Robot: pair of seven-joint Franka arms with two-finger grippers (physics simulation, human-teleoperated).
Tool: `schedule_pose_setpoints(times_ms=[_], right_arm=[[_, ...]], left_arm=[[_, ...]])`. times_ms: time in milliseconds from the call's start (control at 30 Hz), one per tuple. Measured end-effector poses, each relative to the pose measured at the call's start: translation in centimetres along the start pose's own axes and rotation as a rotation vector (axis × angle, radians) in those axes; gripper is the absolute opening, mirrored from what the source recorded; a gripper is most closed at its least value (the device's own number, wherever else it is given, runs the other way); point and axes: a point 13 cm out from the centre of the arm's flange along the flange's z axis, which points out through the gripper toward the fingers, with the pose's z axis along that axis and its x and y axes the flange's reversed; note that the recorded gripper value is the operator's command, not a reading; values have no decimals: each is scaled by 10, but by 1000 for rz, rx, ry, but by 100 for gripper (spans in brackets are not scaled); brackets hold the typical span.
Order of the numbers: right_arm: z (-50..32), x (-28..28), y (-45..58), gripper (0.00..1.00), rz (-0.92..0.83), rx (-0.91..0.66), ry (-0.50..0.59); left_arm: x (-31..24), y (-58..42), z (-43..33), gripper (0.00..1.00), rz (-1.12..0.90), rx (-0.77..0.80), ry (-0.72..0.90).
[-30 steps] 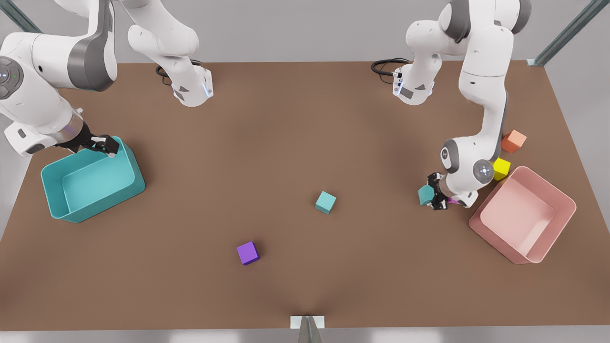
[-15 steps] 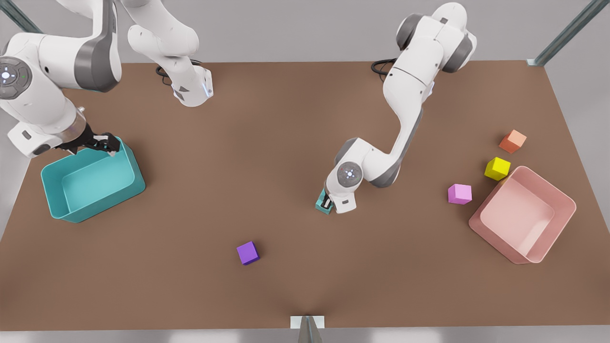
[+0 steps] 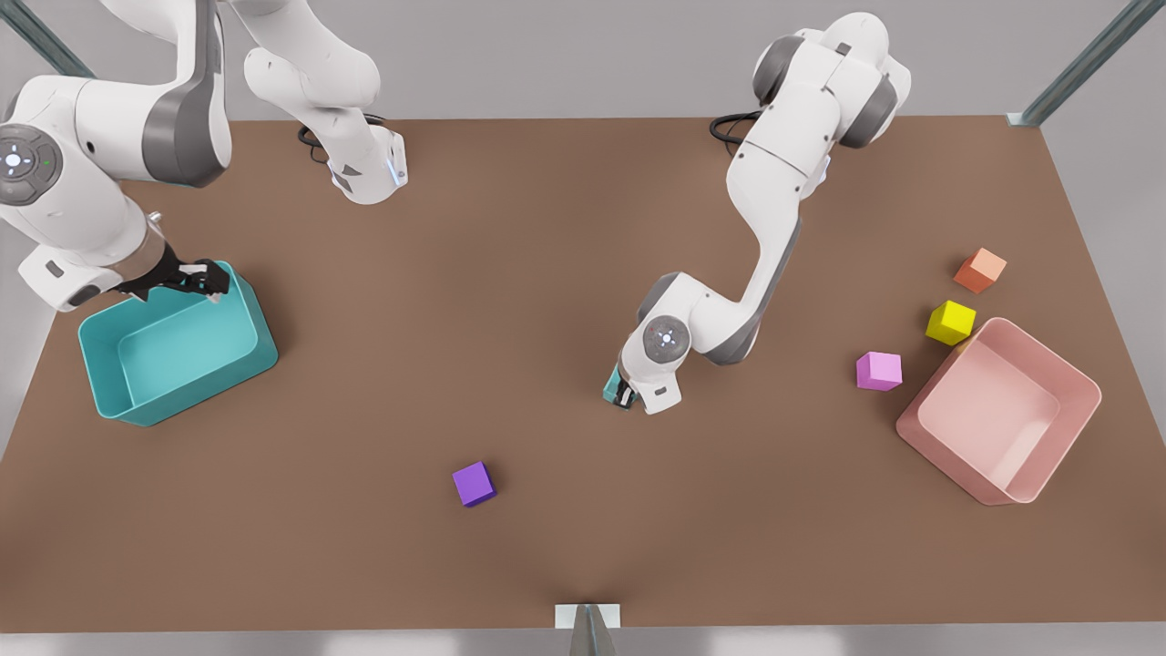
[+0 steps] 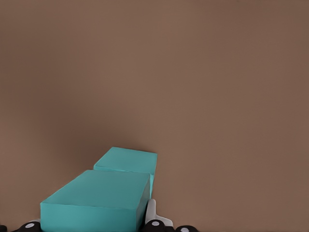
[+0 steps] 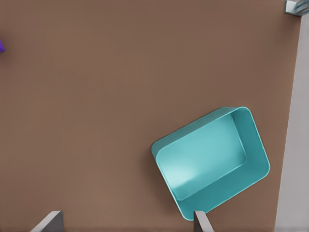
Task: Stack the two blue cubes on top of each other
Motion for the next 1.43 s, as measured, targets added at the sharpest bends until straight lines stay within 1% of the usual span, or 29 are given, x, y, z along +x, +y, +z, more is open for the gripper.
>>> schedule_pose_setpoints(times_ms=[33, 67, 300, 600, 633, 667, 700, 733, 767, 800, 867, 900, 967, 1033, 1233, 1433], right_arm=[[0, 0, 0, 100, -1, 0, 0], [1, 0, 0, 100, -3, 0, 2], [3, 0, 3, 100, -16, 0, 6], [3, 0, 5, 100, -26, -1, 5], [1, 1, 4, 100, -25, 0, 2], [-1, 2, 3, 100, -24, 0, -1], [-1, 2, 3, 100, -24, 1, -2], [-1, 2, 2, 100, -24, 1, -2], [-2, 2, 2, 100, -23, 0, -3], [-2, 3, 2, 100, -23, 0, -2], [-4, 3, 2, 100, -24, -1, -4], [-5, 4, 3, 100, -24, -1, -6], [-5, 4, 4, 100, -27, 1, -6], [-4, 3, 6, 100, -31, 1, -6], [-5, 2, 11, 100, -40, 3, -8], [-4, 1, 11, 100, -40, 3, -10]], left_arm=[[0, 0, 1, 65, -5, 0, 0], [0, -1, 2, 100, -9, 2, 0], [-2, -5, -5, 100, -38, 18, 3], [4, -5, -50, 100, -52, 18, 6], [5, -4, -59, 100, -52, 15, 6], [8, -10, -85, 100, -49, 27, 10], [4, -22, -126, 100, -56, 49, 18], [-21, -34, -175, 100, -78, 72, 23], [-63, -38, -220, 100, -93, 83, 2], [-107, -30, -250, 100, -84, 64, -48], [-192, 8, -310, 100, -63, 18, -113], [-233, 51, -334, 100, -50, -24, -125], [-268, 114, -365, 100, 31, -84, -120], [-294, 142, -390, 100, 127, -89, -91], [-283, 161, -391, 100, 521, -147, -11], [-280, 165, -383, 100, 806, -174, 41]])
